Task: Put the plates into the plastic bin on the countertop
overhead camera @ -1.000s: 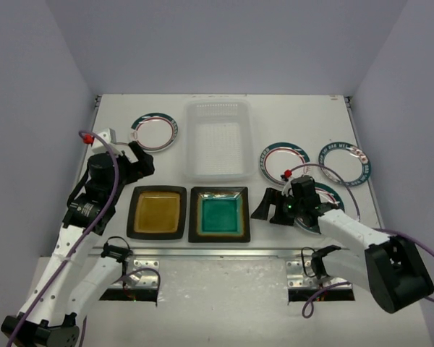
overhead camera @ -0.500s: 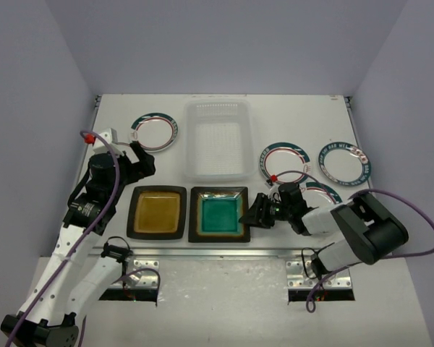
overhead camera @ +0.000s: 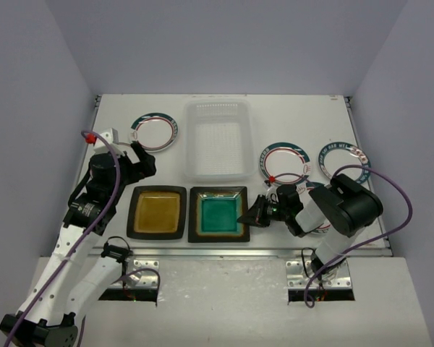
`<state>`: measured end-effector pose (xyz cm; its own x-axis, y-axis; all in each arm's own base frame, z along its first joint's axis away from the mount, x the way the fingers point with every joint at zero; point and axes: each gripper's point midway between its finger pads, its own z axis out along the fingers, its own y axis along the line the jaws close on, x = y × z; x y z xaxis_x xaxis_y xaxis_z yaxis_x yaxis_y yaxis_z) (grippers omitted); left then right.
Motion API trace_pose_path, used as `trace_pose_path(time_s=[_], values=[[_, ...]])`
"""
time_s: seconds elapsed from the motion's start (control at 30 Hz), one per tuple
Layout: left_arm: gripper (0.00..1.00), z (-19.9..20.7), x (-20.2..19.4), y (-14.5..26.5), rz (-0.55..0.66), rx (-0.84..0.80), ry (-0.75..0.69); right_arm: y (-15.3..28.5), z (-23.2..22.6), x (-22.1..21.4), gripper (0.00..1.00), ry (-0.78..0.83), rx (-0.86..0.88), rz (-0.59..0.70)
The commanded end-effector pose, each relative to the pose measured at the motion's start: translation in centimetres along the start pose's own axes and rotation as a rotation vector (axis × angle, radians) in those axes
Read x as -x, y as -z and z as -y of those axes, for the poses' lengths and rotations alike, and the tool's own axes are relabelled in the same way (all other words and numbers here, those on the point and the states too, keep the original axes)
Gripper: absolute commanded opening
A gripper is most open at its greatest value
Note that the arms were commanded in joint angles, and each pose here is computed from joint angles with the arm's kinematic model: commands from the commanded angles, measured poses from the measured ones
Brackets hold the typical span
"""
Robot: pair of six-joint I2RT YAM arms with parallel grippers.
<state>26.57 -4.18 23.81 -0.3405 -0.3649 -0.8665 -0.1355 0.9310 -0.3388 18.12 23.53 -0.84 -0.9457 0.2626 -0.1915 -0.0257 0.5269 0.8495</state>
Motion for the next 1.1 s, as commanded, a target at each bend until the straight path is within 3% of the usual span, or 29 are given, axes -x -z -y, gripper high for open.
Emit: trace_pose_path(time_s=[0.0, 0.53, 1.07], values=[[1.00, 0.8, 1.0, 0.2, 0.038, -0.035, -0.005, -0.1, 0.1, 0.9, 0.00, 0.044, -0.003, 0.063], [1.00, 1.0, 0.8, 0.2, 0.033, -0.045, -0.005, 3.5, -5.6, 2.5, 0.00, 0.089, 0.112, 0.176], [1.00, 1.2, 0.8, 0.2, 0.034, -0.049, -0.008, 6.3, -9.4, 1.3, 0.00, 0.118, 0.175, 0.112]])
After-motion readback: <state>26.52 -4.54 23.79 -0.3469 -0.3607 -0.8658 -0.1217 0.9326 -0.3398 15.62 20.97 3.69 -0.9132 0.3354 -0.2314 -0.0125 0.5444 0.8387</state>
